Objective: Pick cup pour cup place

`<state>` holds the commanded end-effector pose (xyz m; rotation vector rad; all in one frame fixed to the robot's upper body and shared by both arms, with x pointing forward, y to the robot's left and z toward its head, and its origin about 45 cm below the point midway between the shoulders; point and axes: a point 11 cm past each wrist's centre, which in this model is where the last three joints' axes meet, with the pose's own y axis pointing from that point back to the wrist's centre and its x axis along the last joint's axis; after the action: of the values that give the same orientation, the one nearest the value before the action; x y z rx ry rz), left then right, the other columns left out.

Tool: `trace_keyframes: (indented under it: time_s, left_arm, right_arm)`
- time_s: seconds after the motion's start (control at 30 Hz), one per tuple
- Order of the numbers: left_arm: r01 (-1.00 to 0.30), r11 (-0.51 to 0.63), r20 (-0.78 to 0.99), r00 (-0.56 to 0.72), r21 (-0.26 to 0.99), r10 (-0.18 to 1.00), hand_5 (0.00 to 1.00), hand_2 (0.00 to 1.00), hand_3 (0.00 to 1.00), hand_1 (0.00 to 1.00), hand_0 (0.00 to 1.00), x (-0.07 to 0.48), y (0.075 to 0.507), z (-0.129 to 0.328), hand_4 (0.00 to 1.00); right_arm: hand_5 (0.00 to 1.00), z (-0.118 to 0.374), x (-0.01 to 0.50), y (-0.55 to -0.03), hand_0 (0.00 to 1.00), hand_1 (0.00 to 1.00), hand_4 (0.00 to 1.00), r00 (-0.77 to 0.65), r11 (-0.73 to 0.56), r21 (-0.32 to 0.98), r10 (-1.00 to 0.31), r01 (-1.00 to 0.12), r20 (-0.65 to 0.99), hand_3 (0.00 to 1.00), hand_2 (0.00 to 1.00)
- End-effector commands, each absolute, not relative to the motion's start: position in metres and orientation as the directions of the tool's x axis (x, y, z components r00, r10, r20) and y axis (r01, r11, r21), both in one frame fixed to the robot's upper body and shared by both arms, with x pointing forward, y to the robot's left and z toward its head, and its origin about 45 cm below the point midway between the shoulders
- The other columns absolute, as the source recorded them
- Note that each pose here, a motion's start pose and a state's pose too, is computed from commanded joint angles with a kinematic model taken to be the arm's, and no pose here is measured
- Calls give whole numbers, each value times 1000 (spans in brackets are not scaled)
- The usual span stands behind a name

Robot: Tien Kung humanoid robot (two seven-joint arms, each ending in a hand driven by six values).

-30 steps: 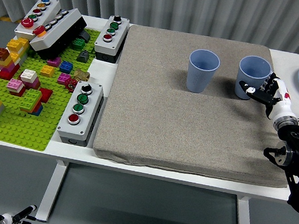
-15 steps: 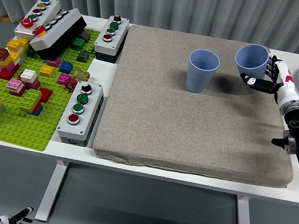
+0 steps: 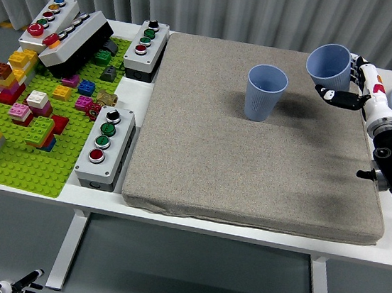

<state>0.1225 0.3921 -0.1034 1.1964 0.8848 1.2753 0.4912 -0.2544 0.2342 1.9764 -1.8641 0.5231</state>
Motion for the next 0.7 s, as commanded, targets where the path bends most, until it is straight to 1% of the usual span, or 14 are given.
trace_keyframes:
  time_s: [0.43,0.7]
  left_arm:
    - [-221,-99,131,134,970,982,998,905,793,833,843,122,393,-103,615]
    - [-218,-99,130,135,971,982,998,905,794,833,843,121,393,-104,615]
  right_arm:
    - [2,242,494,-233,797,685,590,59,-72,-3,-842,-997,537,649,582]
    - [2,244,493,-224,797,686,586,49,-74,-19,-812,-997,582,652,581]
